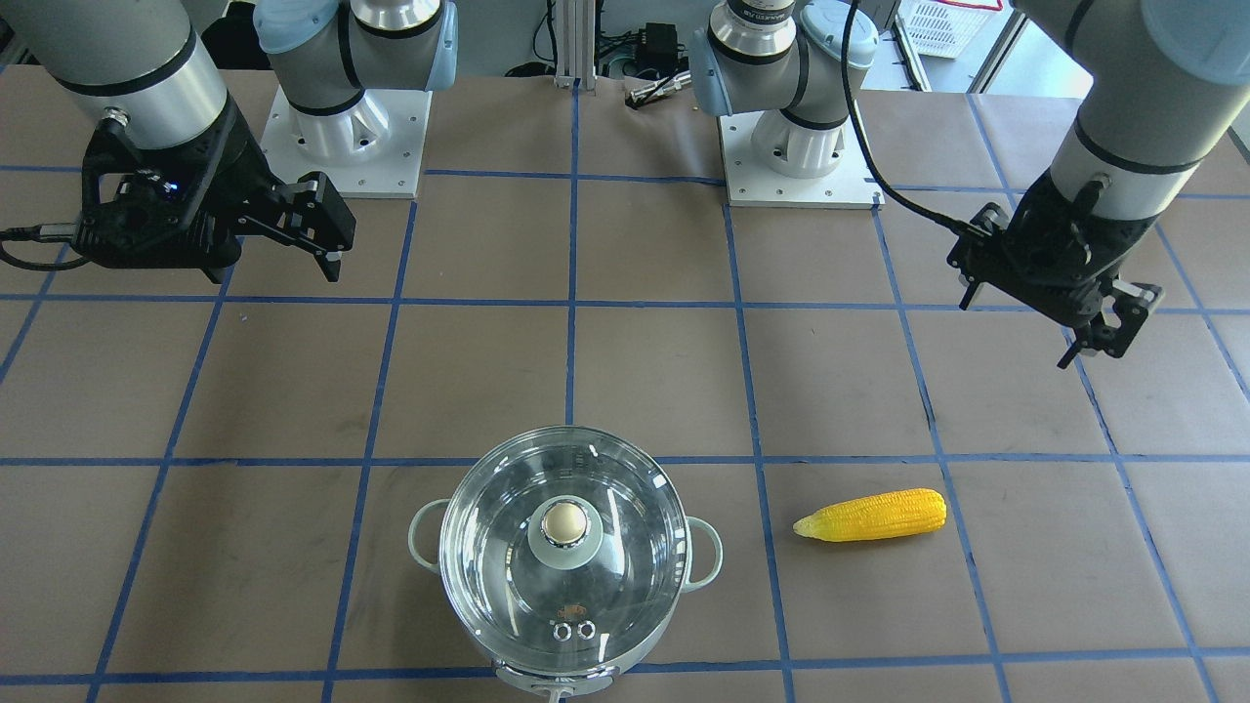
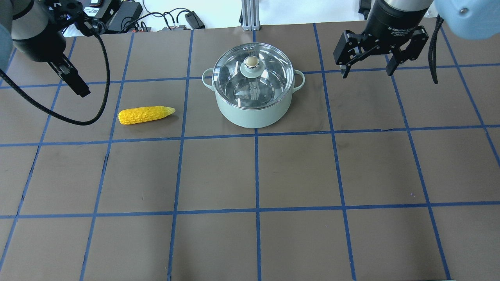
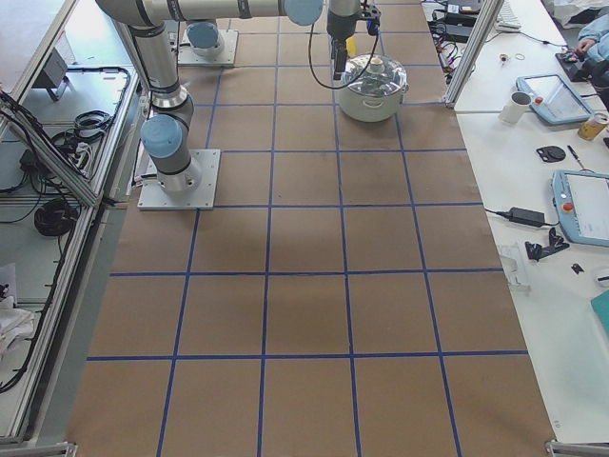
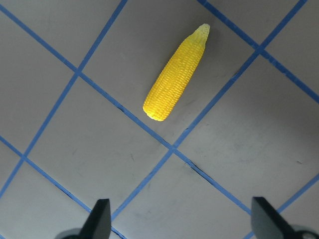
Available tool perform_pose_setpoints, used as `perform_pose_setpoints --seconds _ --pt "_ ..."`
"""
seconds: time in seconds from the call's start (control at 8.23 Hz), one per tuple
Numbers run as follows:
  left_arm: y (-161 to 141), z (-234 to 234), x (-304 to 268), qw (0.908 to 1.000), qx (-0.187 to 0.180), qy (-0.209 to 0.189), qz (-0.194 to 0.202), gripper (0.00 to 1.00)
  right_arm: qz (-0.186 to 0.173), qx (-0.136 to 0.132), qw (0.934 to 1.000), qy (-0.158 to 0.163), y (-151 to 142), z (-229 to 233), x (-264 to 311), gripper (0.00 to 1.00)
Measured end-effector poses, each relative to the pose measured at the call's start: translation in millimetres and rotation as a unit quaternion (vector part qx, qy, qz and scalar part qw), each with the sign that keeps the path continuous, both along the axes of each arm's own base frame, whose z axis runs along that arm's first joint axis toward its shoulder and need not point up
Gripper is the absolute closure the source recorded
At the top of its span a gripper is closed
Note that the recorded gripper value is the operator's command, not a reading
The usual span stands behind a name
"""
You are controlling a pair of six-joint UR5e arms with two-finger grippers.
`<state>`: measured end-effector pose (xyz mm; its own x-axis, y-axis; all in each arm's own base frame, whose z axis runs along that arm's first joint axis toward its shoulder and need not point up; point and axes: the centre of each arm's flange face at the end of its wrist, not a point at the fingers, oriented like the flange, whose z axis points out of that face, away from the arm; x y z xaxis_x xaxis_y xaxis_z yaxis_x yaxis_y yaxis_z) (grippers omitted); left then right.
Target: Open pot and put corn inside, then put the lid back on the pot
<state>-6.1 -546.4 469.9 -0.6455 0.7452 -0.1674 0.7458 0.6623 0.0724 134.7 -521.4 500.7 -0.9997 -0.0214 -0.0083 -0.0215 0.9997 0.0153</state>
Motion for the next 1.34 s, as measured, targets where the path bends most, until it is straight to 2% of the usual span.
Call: perform_pose_setpoints --seconds 0.36,0.61,0.85,1.09,1.34 --pt "-44 -43 6 0.9946 -0.013 -0.013 -0.102 0.0 0.0 -0.001 1.0 0.0 -1 0 -1 0.0" --pt "-72 -89 5 0.9869 -0.008 0.016 -0.16 0.0 -0.003 -0.002 1.0 -0.001 -2 0 -5 0.0" --pt "-83 -120 5 0.9767 0.012 0.027 -0.213 0.0 -0.004 -0.003 1.0 -0.002 -2 1 -6 0.0" --pt "-89 -146 7 0.9666 0.035 0.031 -0.252 0.0 -0.004 -0.003 1.0 -0.001 -2 1 -7 0.0" --pt "-96 -177 8 0.9627 0.057 0.04 -0.262 0.0 -0.004 -0.003 1.0 -0.001 -3 1 -8 0.0"
